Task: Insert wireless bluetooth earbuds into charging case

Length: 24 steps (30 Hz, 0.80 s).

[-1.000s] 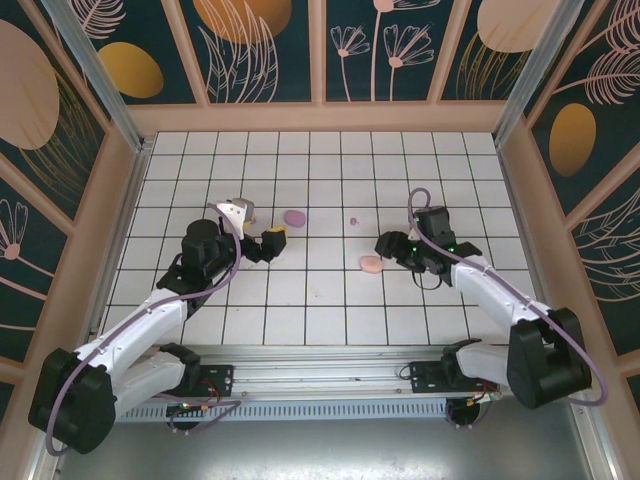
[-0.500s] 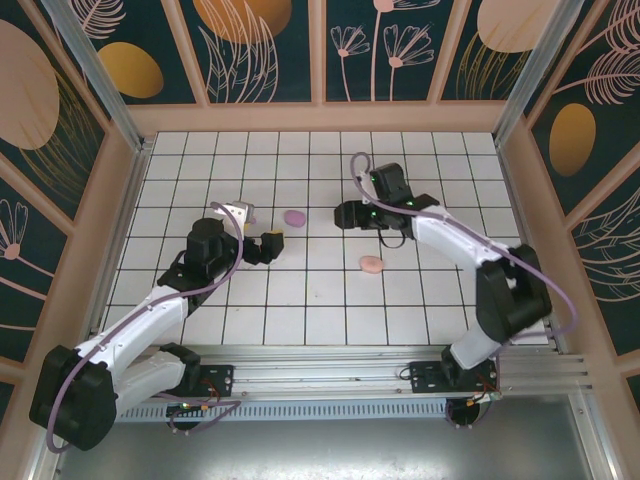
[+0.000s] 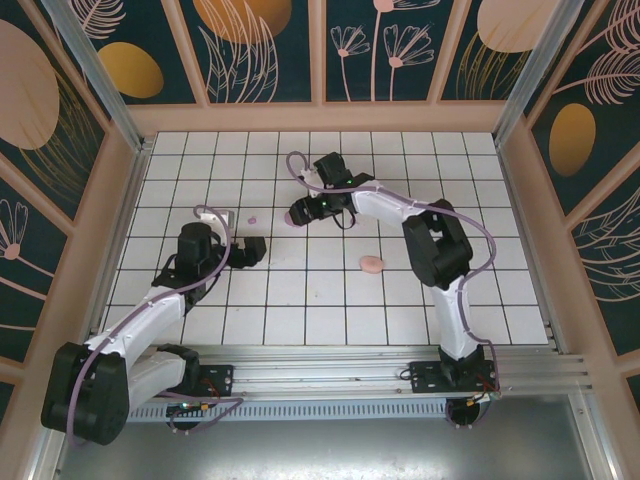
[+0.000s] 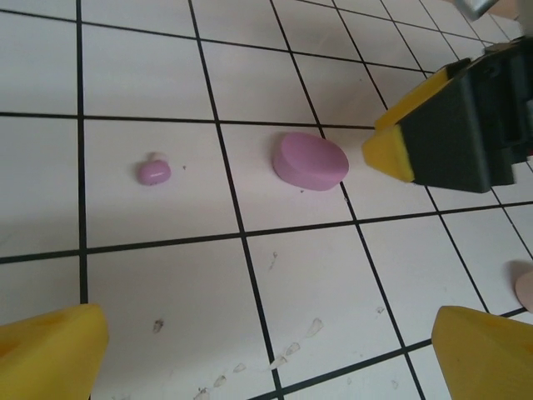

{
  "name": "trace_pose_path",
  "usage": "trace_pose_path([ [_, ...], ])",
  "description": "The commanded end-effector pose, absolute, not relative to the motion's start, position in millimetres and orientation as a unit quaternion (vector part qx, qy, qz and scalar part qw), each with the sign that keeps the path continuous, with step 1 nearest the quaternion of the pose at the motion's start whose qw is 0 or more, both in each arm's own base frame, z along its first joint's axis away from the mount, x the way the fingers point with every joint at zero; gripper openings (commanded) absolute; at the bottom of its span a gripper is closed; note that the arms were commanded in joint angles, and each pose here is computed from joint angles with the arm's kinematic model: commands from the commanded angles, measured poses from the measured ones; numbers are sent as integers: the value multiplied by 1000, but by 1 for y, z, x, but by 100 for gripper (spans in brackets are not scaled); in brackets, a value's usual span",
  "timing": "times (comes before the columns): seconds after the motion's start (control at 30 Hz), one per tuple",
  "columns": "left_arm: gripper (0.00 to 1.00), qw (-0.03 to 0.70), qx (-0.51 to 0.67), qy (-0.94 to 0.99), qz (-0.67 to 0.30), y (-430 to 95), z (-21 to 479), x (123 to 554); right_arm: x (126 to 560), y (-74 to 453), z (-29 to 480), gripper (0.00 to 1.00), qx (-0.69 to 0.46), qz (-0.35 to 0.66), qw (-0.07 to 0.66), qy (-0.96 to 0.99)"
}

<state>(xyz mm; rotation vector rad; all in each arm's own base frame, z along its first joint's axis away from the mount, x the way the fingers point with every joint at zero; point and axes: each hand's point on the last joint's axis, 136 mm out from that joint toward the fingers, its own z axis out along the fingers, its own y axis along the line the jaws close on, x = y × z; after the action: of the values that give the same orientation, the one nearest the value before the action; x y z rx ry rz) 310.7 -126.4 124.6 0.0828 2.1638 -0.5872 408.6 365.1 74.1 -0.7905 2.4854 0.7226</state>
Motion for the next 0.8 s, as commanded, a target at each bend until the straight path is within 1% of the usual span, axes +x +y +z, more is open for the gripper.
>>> trace_pose_path([
  [0.0, 99, 427, 29, 867, -257, -129, 125, 306, 409, 371, 71, 75, -321, 243, 213, 890],
  [0.27, 99, 421, 27, 869, -260, -130, 122, 308, 415, 379, 46, 77, -351, 194, 205, 893],
  [0.53, 99, 421, 27, 869, -258, -129, 123, 306, 409, 391, 31, 77, -372, 200, 185, 887],
  [0.7, 99, 421, 21, 869, -259, -128, 124, 307, 411, 392, 20, 76, -375, 184, 178, 891],
  [0.77, 99, 421, 16, 868, -262, -128, 125, 307, 413, 391, 18, 73, -374, 179, 180, 892],
])
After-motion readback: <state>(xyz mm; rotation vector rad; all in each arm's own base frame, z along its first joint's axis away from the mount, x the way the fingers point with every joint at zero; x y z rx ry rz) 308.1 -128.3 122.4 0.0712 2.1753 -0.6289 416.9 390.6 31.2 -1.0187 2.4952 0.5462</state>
